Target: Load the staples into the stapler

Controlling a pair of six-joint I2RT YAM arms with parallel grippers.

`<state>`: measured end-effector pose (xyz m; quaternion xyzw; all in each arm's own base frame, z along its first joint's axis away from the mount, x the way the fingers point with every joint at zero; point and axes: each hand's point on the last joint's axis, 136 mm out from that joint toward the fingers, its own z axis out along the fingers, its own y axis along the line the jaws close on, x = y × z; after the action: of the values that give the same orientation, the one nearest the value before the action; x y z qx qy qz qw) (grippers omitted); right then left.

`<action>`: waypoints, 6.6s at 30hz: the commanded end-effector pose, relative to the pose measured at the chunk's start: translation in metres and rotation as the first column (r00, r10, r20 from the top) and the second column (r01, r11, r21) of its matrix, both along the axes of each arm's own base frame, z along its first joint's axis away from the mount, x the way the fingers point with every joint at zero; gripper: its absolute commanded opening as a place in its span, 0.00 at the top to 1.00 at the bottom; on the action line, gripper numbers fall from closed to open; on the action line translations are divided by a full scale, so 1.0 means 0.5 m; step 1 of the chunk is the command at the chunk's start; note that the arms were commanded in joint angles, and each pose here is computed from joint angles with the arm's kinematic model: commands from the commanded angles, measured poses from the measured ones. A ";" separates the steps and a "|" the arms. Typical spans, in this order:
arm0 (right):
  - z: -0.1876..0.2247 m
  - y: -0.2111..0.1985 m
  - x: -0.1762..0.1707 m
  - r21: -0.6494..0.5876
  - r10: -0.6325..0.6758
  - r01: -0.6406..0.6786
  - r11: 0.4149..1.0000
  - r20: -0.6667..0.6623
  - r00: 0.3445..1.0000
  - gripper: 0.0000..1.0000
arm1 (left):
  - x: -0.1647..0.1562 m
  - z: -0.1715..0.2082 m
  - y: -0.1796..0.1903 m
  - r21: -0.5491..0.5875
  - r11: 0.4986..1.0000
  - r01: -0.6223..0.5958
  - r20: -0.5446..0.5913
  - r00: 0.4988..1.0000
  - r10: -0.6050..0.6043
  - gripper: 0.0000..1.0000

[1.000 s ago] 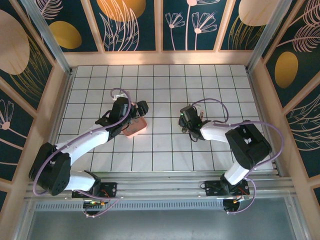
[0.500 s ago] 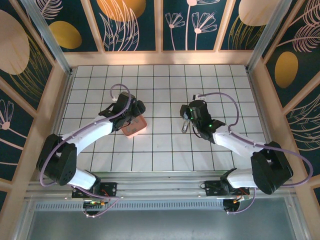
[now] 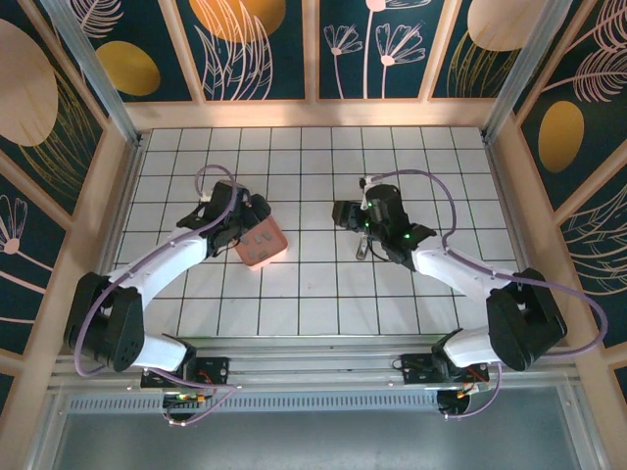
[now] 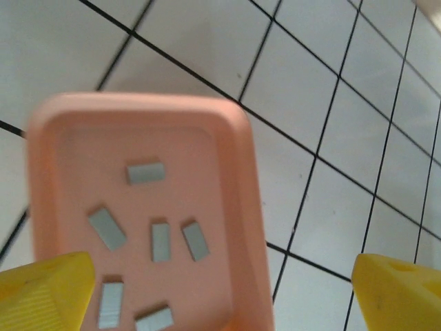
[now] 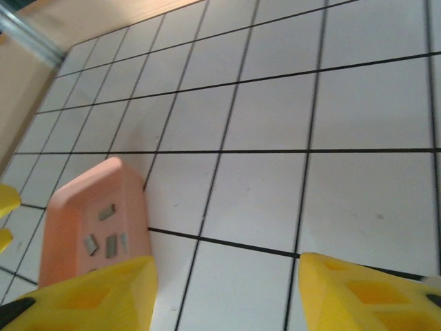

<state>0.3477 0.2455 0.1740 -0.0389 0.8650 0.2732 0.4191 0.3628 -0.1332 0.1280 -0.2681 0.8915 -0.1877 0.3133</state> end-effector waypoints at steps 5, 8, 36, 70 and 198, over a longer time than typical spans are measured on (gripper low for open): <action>0.045 0.053 0.016 0.004 0.113 -0.113 0.994 0.072 0.991 0.43 | -0.004 -0.023 0.063 0.040 0.999 0.003 -0.041 0.999 -0.001 0.02; 0.045 0.058 0.020 -0.003 0.124 -0.124 0.992 0.069 0.990 0.43 | -0.001 -0.043 0.071 0.059 0.998 0.017 -0.056 0.998 -0.013 0.01; 0.039 0.038 0.009 -0.027 0.099 -0.098 0.995 0.035 0.994 0.44 | 0.053 -0.088 -0.061 -0.079 0.968 0.237 -0.050 0.969 -0.241 0.10; -0.052 0.178 -0.020 -0.190 0.118 -0.179 0.965 -0.293 0.949 0.52 | 0.025 -0.036 0.026 -0.112 0.993 0.046 0.119 0.992 -0.033 0.03; -0.085 0.147 -0.077 -0.285 -0.013 -0.117 0.951 -0.415 0.910 0.81 | 0.036 0.230 -0.018 0.455 0.747 0.485 0.511 0.545 -0.665 0.05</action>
<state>0.3237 0.3345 0.1326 -0.0952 0.9585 0.1617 0.2148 0.3852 -0.1283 0.2387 0.1027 0.8058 -0.2254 0.5379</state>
